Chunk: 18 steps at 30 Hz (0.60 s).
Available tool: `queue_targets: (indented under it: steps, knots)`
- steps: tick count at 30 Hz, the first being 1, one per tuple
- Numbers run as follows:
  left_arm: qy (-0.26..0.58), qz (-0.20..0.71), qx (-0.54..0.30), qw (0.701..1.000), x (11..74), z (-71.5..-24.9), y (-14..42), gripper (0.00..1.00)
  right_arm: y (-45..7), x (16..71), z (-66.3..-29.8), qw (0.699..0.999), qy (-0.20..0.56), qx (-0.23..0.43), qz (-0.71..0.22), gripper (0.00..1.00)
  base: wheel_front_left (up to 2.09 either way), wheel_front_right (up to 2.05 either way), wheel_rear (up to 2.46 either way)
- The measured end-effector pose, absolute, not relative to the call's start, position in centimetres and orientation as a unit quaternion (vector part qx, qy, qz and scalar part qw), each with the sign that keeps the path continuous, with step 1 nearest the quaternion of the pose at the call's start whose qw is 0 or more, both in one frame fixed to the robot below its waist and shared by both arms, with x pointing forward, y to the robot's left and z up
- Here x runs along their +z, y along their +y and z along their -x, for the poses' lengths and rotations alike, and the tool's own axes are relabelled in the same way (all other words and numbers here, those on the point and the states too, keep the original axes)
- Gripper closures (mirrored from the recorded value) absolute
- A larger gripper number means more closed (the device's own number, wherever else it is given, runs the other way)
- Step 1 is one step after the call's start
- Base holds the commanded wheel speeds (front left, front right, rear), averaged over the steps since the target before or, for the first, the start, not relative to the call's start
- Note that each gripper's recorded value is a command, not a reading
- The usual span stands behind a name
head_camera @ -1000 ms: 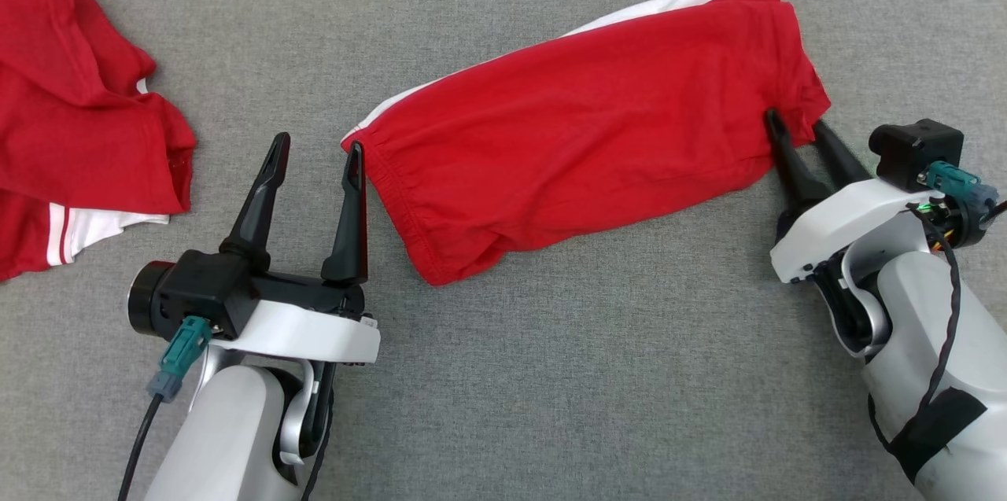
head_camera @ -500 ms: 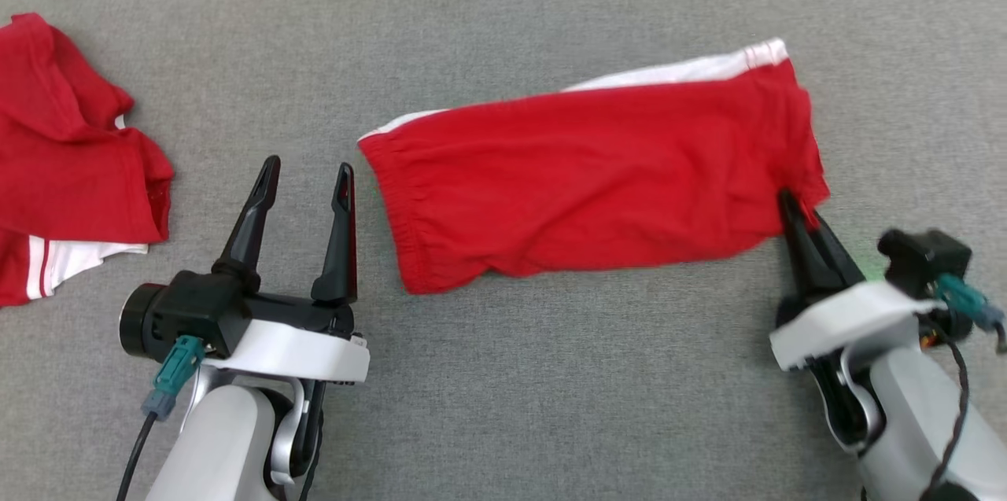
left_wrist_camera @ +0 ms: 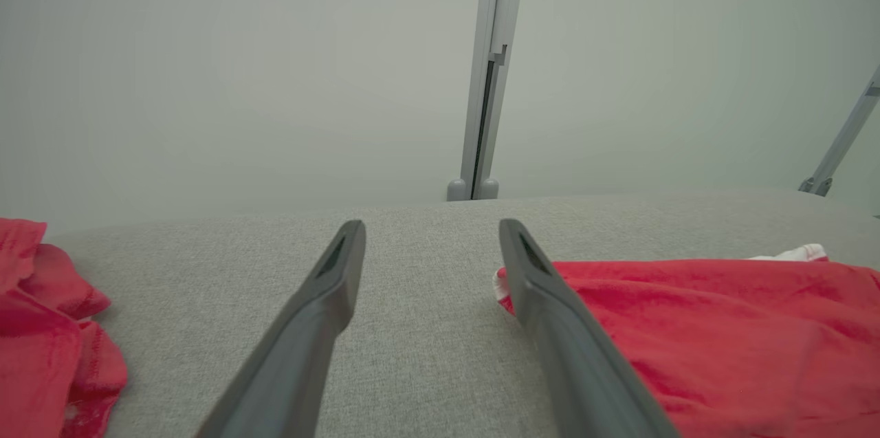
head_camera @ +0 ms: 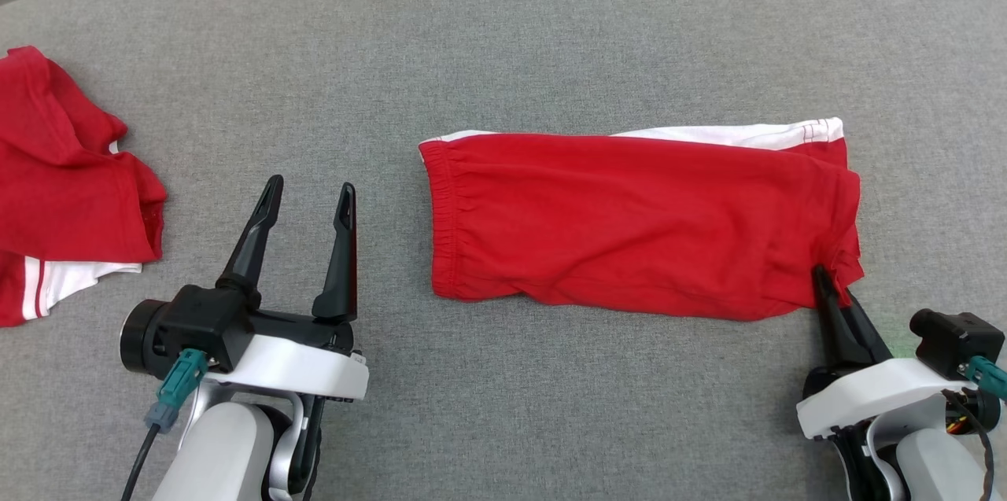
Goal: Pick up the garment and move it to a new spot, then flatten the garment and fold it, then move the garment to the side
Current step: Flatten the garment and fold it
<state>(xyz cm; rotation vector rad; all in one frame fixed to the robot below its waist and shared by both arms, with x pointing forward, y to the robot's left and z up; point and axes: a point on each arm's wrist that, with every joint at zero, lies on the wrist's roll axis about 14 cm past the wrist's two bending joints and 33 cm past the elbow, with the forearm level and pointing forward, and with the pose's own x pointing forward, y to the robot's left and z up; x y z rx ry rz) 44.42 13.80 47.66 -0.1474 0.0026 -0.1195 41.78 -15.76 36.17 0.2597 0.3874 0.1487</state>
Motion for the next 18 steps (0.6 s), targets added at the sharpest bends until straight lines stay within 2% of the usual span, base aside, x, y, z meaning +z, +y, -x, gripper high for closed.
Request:
queue_targets:
  steps: [6,10,14,18]
  knots:
    - [0.003,0.074,-0.061,0.995,47.6,-44.4,13.7,0.0,-16.2,36.8,-42.1,0.973,0.184,0.067,-0.123,1.0,0.0,0.0,0.0]
    - [0.003,0.076,-0.062,0.995,47.7,-44.4,13.7,0.0,-15.6,39.1,-43.7,0.979,0.152,0.086,-0.107,1.0,0.0,0.0,0.0]
    - [0.004,0.076,-0.062,0.995,47.8,-44.2,13.7,0.0,-12.1,43.3,-46.0,0.98,0.096,0.141,-0.097,1.0,0.0,0.0,0.0]
    - [0.002,0.076,-0.057,0.995,48.0,-44.0,14.0,0.0,-6.2,46.4,-46.6,0.967,0.069,0.224,-0.096,1.0,0.0,0.0,0.0]
